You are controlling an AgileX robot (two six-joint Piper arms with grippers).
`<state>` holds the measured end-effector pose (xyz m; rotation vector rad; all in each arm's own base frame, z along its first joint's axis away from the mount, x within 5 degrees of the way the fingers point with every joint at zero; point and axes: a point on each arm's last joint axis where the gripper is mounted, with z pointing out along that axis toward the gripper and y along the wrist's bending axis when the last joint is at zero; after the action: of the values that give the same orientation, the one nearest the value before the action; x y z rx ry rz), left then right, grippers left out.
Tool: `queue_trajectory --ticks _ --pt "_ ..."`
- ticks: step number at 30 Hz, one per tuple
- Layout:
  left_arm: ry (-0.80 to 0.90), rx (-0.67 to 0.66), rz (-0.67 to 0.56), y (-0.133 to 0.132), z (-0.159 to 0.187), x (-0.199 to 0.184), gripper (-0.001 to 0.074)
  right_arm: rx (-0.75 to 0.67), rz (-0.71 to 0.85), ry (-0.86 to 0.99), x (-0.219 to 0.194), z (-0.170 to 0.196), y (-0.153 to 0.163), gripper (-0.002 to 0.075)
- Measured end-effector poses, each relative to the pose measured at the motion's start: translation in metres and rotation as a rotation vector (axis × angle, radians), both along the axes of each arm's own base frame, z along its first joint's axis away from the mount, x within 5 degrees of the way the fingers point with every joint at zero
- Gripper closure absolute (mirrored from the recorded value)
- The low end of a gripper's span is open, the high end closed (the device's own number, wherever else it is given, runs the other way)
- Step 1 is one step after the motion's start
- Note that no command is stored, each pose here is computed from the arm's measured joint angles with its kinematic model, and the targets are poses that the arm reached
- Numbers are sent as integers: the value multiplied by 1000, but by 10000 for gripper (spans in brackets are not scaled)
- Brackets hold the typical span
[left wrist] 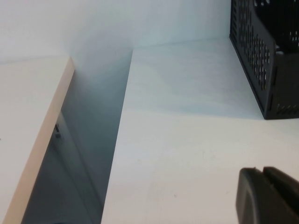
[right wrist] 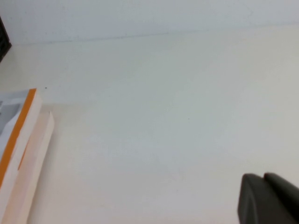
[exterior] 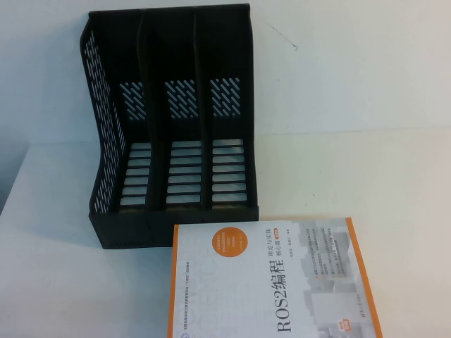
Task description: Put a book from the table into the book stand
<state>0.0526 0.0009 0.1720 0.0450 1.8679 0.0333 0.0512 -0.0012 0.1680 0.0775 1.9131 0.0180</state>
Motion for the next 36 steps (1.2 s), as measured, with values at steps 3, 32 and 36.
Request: queue_trajectory --ticks 3,32,36 --pt "-27 -1 -2 0 2 1 738 -1 -1 -42 1 3 0 727" --pt "-449 36 -35 -3 40 3 738 -17 -8 -540 4 48 -1 727" --pt "-403 22 -30 -3 36 3 738 -13 -8 -540 4 48 -1 727"
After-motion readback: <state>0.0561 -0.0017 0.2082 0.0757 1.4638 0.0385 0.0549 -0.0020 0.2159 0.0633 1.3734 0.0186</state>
